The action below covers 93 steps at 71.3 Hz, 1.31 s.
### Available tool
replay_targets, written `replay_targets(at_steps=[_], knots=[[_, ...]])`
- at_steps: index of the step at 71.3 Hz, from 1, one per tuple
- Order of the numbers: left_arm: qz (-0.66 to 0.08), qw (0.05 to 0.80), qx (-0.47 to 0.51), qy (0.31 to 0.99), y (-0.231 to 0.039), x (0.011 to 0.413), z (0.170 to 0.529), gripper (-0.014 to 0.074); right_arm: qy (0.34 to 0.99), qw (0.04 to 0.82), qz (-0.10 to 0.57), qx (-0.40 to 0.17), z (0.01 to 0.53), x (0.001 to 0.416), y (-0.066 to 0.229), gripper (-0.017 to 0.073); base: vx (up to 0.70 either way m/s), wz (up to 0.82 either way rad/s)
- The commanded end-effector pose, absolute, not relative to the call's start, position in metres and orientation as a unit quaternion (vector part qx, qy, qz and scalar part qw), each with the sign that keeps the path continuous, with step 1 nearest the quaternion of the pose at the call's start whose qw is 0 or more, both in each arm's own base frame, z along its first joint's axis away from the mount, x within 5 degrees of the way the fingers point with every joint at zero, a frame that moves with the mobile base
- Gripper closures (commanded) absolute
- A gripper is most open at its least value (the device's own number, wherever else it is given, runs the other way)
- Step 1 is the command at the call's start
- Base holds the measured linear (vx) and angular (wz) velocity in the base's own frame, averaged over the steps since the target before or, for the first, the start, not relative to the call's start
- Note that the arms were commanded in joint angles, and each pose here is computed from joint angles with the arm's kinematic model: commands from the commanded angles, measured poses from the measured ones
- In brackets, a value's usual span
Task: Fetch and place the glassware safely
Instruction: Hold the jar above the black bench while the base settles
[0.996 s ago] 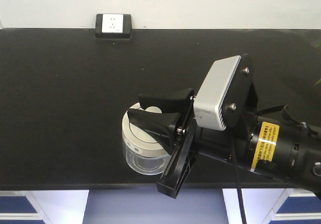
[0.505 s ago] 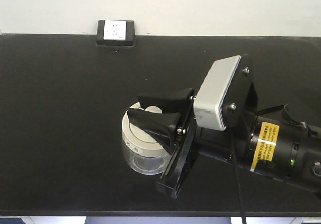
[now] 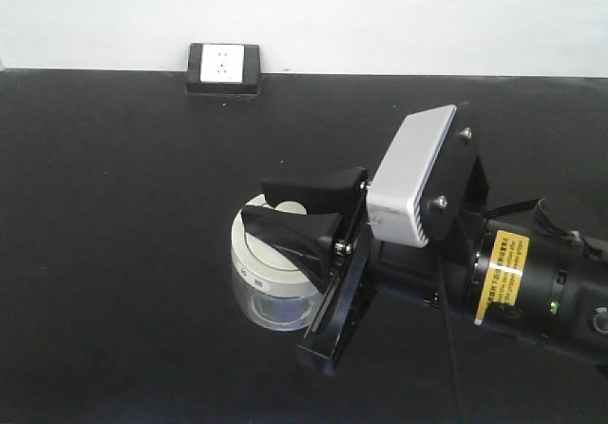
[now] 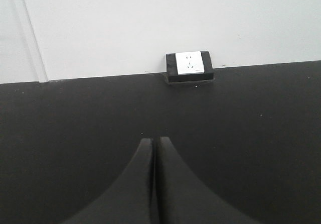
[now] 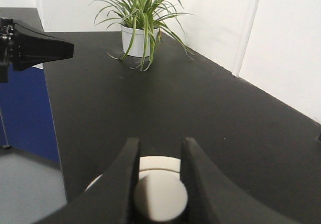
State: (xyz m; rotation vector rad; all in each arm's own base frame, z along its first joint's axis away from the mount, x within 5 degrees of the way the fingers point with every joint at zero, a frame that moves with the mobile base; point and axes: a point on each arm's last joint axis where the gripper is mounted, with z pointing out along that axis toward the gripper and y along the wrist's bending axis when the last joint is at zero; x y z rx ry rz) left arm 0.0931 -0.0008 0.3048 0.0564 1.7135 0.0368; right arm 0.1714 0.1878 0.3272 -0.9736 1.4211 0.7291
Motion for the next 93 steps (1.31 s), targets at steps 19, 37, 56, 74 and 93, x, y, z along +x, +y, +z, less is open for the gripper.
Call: replay_targets(at_steps=[19, 37, 56, 74, 93], knots=[[0.006, 0.687, 0.022, 0.727, -0.0022, 0.0942, 0.3188, 0.0601, 0.578, 0.618, 0.345, -0.407, 0.3485, 0.1661, 0.1873, 0.0563, 0.03, 0.00], [0.006, 0.687, 0.022, 0.727, -0.0022, 0.0942, 0.3188, 0.0601, 0.576, 0.618, 0.347, -0.408, 0.3487, 0.1657, 0.1875, 0.0563, 0.01, 0.00], [0.006, 0.687, 0.022, 0.727, -0.0022, 0.0942, 0.3188, 0.0601, 0.576, 0.618, 0.347, -0.408, 0.3488, 0.1657, 0.1876, 0.0563, 0.00, 0.00], [0.006, 0.687, 0.022, 0.727, -0.0022, 0.0942, 0.3188, 0.0601, 0.576, 0.618, 0.347, -0.408, 0.3488, 0.1657, 0.1876, 0.0563, 0.00, 0.00], [0.006, 0.687, 0.022, 0.727, -0.0022, 0.0942, 0.3188, 0.0601, 0.576, 0.618, 0.347, -0.408, 0.3488, 0.1657, 0.1876, 0.0563, 0.00, 0.00]])
